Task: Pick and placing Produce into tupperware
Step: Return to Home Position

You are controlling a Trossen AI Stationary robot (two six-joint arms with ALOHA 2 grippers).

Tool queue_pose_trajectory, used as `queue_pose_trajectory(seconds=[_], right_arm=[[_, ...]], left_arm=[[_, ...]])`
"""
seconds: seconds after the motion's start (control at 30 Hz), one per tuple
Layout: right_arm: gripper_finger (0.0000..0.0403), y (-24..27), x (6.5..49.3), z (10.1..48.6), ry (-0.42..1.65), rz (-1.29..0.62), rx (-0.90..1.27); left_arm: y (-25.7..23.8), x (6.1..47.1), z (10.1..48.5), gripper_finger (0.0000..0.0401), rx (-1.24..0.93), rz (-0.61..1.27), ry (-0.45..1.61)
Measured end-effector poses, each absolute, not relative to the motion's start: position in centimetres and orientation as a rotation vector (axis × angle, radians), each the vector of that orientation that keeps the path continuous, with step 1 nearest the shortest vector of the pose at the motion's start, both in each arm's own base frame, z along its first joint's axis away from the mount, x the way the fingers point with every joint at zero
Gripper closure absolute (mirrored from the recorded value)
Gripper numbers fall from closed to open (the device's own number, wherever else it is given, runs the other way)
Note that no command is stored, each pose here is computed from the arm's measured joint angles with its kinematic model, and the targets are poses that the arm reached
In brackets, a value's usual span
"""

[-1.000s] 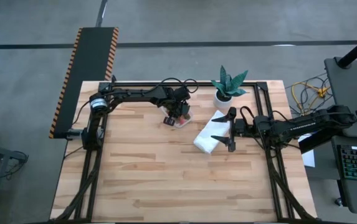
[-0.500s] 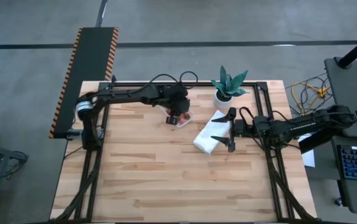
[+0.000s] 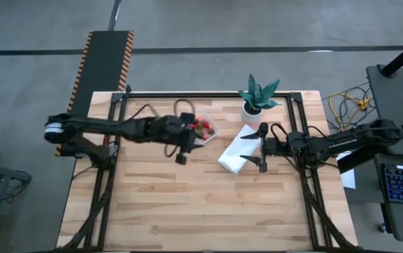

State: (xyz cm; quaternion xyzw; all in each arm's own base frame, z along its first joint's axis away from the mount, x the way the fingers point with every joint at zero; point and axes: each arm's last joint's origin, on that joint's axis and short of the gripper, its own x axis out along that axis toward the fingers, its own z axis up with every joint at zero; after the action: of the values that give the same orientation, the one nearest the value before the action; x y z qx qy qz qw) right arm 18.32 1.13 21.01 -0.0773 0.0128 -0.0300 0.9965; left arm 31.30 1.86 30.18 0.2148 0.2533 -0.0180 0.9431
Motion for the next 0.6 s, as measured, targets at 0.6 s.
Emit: queue_pose_trajectory(seconds=[0.6], right_arm=[[0.0076,0.8,14.6,20.8,-0.117,-0.074,-0.17]], left_arm=[[0.8,19.6,28.2,0.0299,0.313,0.056,0.217]])
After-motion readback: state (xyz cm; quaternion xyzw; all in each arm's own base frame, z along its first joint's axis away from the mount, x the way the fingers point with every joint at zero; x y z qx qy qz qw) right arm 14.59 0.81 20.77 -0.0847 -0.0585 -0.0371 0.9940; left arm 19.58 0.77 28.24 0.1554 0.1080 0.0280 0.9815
